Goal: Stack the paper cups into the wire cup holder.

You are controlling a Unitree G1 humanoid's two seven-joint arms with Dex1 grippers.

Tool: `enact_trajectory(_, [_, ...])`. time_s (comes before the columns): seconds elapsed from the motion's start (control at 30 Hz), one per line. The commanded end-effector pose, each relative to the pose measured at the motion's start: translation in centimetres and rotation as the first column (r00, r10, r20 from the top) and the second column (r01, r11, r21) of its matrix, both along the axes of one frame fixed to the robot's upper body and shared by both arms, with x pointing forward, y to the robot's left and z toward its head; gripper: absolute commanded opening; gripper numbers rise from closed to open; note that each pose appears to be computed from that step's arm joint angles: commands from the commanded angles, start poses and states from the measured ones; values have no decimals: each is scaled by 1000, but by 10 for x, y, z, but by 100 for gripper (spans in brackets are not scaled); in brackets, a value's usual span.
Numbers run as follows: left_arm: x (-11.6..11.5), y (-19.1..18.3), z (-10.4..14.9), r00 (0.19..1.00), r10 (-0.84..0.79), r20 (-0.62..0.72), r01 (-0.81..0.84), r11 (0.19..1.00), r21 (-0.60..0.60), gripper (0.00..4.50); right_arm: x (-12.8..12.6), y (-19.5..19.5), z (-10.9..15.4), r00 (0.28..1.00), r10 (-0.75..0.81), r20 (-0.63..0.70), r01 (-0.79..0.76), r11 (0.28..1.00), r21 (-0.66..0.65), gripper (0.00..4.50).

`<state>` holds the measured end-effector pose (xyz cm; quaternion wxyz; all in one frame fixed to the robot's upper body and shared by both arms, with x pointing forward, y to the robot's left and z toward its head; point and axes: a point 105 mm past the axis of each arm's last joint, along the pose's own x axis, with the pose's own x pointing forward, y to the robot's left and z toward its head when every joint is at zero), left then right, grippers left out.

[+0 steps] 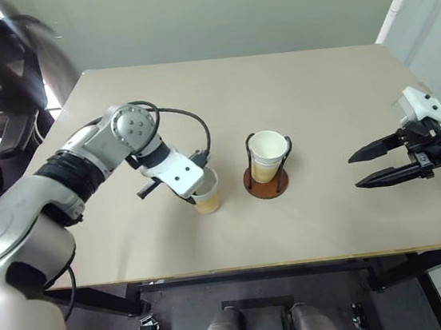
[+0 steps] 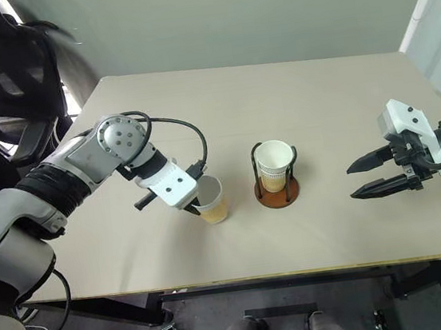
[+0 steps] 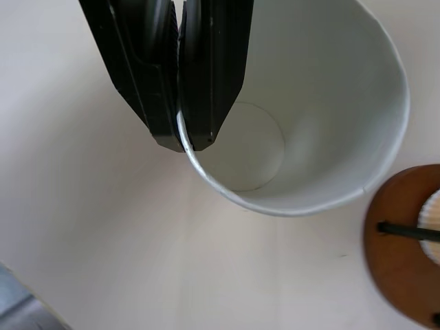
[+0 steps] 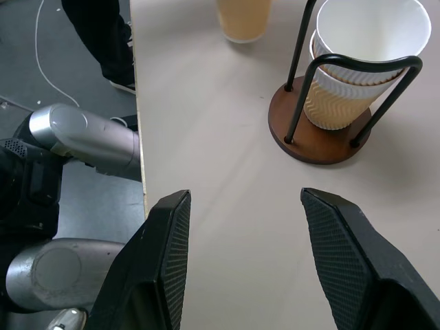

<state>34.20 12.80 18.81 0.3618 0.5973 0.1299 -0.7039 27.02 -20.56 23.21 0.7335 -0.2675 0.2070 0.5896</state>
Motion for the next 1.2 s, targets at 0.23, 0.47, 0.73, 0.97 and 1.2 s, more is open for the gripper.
enact_trajectory(0.23, [19, -26, 69, 993, 93, 78, -78, 980, -181, 5, 17, -12, 19, 995, -13, 99, 14, 1000, -9, 257])
enact_trajectory(0.47, [23, -42, 90, 990, 100, 100, -72, 964, -255, 5, 29, -16, 22, 986, -1, 165, -2, 1000, 16, 257])
enact_trajectory(0.73, [22, -64, 126, 984, 96, 152, -43, 947, -318, 5, 27, -21, 19, 989, -2, 146, 2, 1000, 0, 257])
enact_trajectory(0.97, [21, -80, 151, 975, 93, 202, -14, 931, -364, 5, 25, -24, 18, 990, -10, 138, 12, 1000, -10, 257])
enact_trajectory(1.2, [21, -84, 142, 978, 74, 194, -4, 940, -342, 5, 25, -24, 18, 991, -13, 131, 14, 1000, -11, 257])
